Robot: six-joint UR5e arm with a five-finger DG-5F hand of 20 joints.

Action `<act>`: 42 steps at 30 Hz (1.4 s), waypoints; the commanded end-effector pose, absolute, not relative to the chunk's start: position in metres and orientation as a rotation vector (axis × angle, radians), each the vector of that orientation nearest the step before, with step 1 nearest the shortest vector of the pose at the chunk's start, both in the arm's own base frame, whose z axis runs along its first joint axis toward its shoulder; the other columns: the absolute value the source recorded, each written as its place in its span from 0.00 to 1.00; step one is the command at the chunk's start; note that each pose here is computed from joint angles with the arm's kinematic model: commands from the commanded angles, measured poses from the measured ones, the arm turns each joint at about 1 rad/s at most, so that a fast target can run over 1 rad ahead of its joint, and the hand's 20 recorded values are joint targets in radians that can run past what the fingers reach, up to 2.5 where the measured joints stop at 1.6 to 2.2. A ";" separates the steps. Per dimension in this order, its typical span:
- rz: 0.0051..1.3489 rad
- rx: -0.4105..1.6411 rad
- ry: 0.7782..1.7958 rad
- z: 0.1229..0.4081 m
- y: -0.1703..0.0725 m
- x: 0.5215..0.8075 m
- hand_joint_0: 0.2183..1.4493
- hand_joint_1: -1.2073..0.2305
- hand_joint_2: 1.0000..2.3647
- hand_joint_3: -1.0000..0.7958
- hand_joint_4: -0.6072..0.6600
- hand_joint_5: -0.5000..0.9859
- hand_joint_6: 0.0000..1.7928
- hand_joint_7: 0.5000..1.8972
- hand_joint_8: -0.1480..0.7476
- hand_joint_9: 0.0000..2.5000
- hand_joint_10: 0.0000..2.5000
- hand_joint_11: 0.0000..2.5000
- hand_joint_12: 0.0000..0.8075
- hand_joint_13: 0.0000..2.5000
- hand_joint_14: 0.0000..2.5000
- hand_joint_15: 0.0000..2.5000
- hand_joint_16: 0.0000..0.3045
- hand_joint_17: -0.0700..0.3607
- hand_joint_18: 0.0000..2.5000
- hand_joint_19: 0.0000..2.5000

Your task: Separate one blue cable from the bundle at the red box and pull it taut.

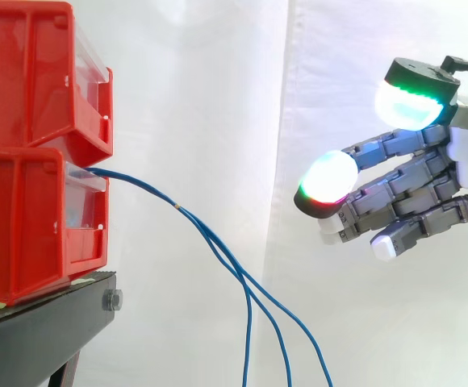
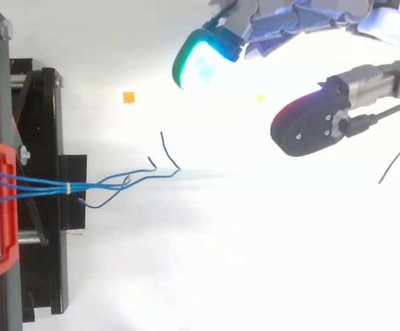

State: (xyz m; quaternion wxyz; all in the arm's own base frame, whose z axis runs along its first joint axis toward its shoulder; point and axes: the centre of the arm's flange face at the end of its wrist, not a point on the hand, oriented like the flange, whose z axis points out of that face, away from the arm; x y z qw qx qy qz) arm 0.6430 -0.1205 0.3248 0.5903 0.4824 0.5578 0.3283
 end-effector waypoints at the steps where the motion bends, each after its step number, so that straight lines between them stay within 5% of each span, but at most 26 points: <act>1: 0.741 1.111 1.315 0.318 -0.115 0.646 0.27 0.43 0.00 0.28 0.65 0.19 0.28 0.22 0.46 0.17 0.00 0.08 0.37 0.08 0.00 0.05 0.15 0.41 0.11 0.20; 14: 0.754 1.095 1.327 0.275 -0.101 0.681 0.27 0.42 0.00 0.28 0.66 0.19 0.28 0.23 0.46 0.17 0.00 0.09 0.38 0.08 0.00 0.05 0.15 0.41 0.11 0.20; 25: 0.696 1.061 1.312 0.271 -0.094 0.688 0.27 0.42 0.00 0.28 0.66 0.19 0.28 0.23 0.47 0.18 0.00 0.09 0.38 0.09 0.00 0.05 0.15 0.40 0.11 0.20; 30: 0.705 1.063 1.334 0.242 -0.090 0.710 0.27 0.42 0.00 0.28 0.66 0.19 0.28 0.22 0.47 0.18 0.00 0.09 0.38 0.09 0.00 0.05 0.15 0.40 0.11 0.20; 42: 0.768 1.057 1.328 0.232 -0.083 0.732 0.23 0.45 0.00 0.28 0.67 0.19 0.28 0.24 0.48 0.18 0.00 0.10 0.40 0.09 0.00 0.06 0.16 0.42 0.11 0.20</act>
